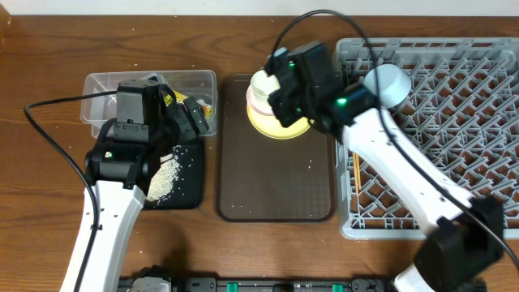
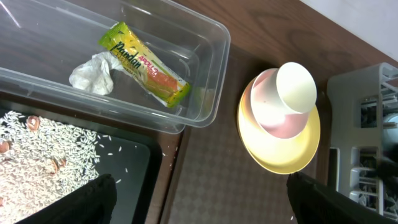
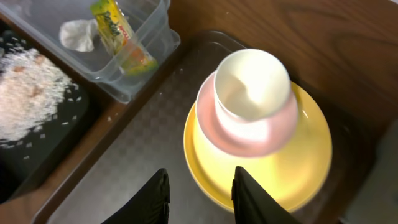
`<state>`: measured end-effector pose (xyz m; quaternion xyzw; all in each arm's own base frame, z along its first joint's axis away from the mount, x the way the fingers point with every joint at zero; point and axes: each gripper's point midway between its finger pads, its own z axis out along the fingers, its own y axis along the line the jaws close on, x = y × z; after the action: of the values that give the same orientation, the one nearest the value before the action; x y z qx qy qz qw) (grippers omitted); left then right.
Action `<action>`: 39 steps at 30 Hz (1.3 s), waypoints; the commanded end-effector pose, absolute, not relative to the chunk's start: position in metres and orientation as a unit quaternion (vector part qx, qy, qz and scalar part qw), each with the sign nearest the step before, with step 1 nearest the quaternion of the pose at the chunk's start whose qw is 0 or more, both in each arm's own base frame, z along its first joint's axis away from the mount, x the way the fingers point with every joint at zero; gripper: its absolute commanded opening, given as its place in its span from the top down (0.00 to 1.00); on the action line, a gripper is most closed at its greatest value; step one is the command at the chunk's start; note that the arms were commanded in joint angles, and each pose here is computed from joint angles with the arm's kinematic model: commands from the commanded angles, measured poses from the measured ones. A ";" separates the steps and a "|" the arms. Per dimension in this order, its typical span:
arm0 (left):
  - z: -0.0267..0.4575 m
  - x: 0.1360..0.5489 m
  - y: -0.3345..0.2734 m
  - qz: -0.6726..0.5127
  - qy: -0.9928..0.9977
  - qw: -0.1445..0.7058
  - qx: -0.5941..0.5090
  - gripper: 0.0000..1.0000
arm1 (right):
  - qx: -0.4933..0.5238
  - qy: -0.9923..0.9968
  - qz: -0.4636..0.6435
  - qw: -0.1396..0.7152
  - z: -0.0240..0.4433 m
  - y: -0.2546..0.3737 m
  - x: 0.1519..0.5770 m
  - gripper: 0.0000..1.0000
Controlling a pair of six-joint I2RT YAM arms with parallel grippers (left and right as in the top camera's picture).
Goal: Sort waste into correct bins and load items into the dishwasher rack
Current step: 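Move the right gripper over the stack and grasp the white cup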
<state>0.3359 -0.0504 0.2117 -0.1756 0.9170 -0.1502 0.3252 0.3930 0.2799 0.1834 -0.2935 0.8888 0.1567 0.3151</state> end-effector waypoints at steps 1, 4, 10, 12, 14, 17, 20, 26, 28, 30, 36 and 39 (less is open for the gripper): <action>0.216 0.337 -0.048 -0.148 0.915 0.330 -0.177 0.10 | -0.312 0.885 0.143 0.315 0.163 0.293 0.401 0.67; 0.216 0.337 -0.048 -0.148 0.915 0.330 -0.177 0.10 | -0.316 0.880 0.142 0.326 0.149 0.305 0.413 0.66; 0.216 0.337 -0.048 -0.148 0.916 0.329 -0.177 0.10 | -0.330 0.860 0.139 0.363 0.129 0.325 0.438 0.62; 0.215 0.336 -0.048 -0.147 0.917 0.327 -0.178 0.10 | -0.322 0.859 0.123 0.379 0.123 0.324 0.450 0.60; 0.215 0.336 -0.048 -0.147 0.917 0.327 -0.178 0.10 | -0.314 0.857 0.107 0.395 0.118 0.323 0.461 0.59; 0.215 0.336 -0.048 -0.147 0.917 0.327 -0.178 0.10 | -0.325 0.850 0.100 0.401 0.112 0.325 0.466 0.60; 0.215 0.336 -0.048 -0.147 0.917 0.327 -0.178 0.10 | -0.326 0.853 0.097 0.397 0.104 0.325 0.467 0.60; 0.215 0.336 -0.048 -0.147 0.917 0.327 -0.178 0.10 | -0.329 0.863 0.091 0.373 0.092 0.321 0.461 0.66; 0.215 0.336 -0.048 -0.147 0.917 0.327 -0.178 0.10 | -0.331 0.867 0.088 0.361 0.087 0.318 0.457 0.67; 0.215 0.336 -0.048 -0.147 0.917 0.327 -0.178 0.10 | -0.333 0.872 0.084 0.348 0.082 0.315 0.453 0.66; 0.215 0.336 -0.048 -0.147 0.917 0.327 -0.178 0.10 | -0.338 0.882 0.059 0.325 0.072 0.303 0.447 0.73; 0.215 0.336 -0.048 -0.147 0.917 0.327 -0.178 0.10 | -0.335 0.882 0.051 0.326 0.073 0.301 0.448 0.78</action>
<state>0.3340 -0.0502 0.2100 -0.1763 0.9188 -0.1488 0.3204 0.4470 0.3020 0.0758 -0.3334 0.8822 0.0680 0.3256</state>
